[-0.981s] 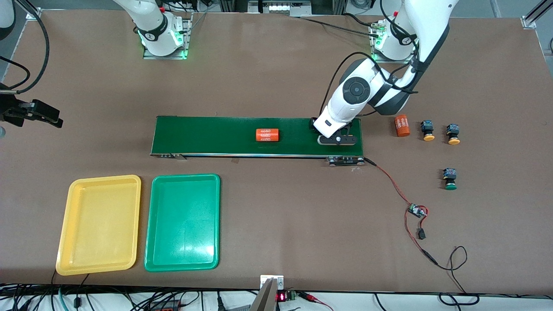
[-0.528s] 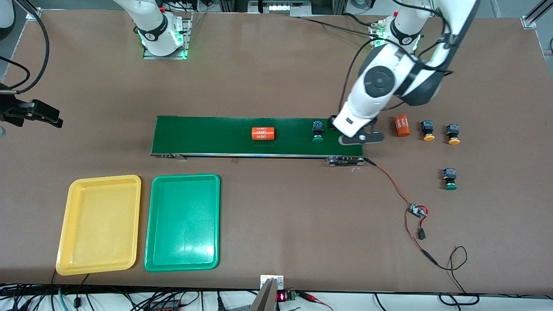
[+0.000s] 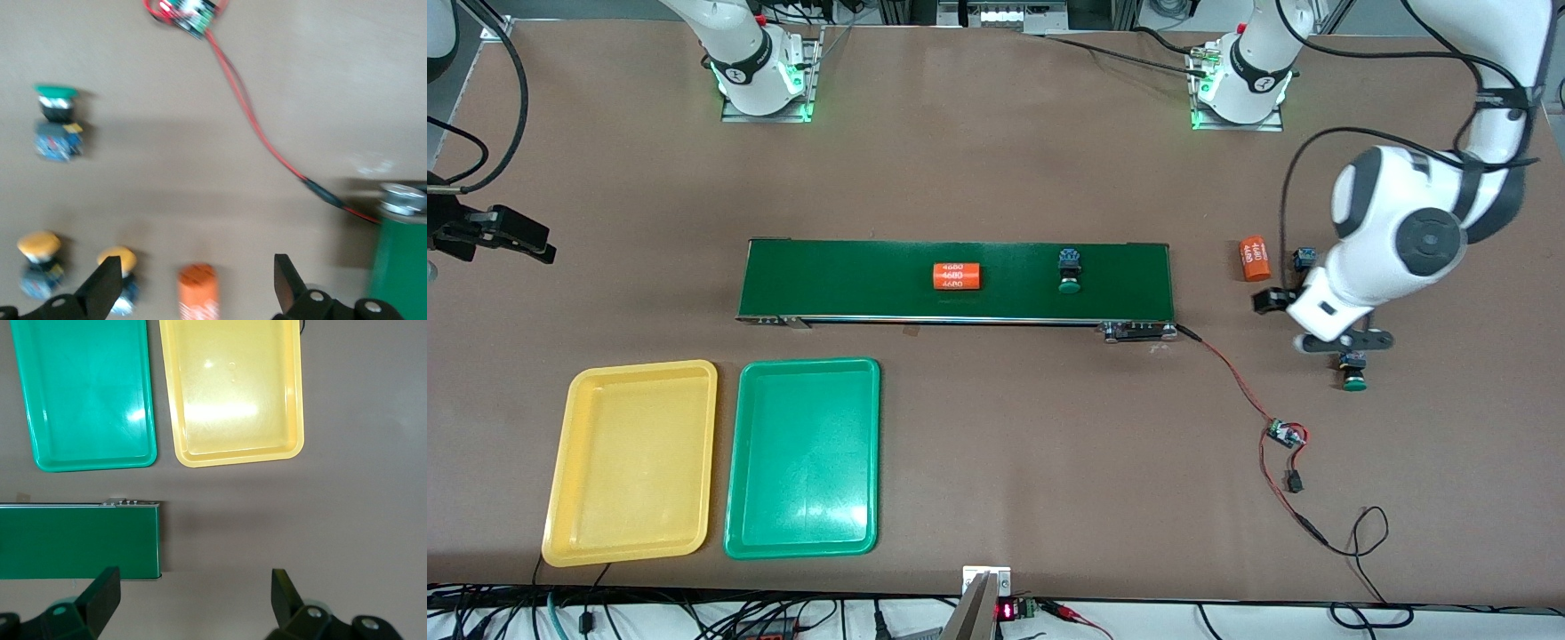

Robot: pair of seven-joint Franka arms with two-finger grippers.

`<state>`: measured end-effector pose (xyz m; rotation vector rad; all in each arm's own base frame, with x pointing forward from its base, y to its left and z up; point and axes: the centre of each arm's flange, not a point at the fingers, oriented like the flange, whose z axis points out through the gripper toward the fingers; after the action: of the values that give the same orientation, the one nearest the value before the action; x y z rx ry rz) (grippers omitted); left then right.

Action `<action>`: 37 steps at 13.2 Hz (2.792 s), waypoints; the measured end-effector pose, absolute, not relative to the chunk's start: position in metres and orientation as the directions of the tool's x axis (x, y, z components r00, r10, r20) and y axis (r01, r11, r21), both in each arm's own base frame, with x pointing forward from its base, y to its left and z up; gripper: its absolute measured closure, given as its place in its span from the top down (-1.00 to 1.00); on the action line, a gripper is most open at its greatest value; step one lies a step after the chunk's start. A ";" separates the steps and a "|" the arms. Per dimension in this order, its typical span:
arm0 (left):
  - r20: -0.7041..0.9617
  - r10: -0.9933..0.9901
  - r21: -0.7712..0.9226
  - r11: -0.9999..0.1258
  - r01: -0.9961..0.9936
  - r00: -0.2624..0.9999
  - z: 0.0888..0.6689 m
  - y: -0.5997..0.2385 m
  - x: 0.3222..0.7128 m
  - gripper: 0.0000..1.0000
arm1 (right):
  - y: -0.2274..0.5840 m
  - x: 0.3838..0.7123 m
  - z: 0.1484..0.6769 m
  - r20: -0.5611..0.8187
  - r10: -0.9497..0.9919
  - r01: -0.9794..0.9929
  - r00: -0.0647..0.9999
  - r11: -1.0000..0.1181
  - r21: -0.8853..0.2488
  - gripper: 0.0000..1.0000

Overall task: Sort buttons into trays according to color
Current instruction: 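Move the left gripper over the second green button, then grasp the second green button with the left gripper, then place the second green button on the conveyor belt, open the left gripper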

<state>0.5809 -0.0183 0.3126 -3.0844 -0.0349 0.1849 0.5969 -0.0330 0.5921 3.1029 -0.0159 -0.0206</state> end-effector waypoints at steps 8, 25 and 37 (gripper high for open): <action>-0.022 -0.106 -0.093 -0.990 -0.108 0.994 0.229 0.092 0.598 1.00 | -0.030 0.597 0.592 -0.012 -0.006 -0.006 1.000 -0.999 0.034 1.00; -0.003 -0.092 -0.097 -0.991 -0.092 0.996 0.173 0.126 0.595 -0.19 | -0.030 0.597 0.594 -0.008 -0.007 -0.007 1.000 -1.000 0.026 1.00; -0.234 -0.117 0.051 -0.993 -0.108 0.965 0.296 -0.078 0.606 -0.18 | -0.029 0.597 0.594 -0.006 -0.005 -0.005 1.000 -1.000 0.026 1.00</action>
<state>0.6056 -0.0782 0.2955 -3.1513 0.1809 0.3785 0.5970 -0.0294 0.5945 3.1156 -0.0080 -0.0092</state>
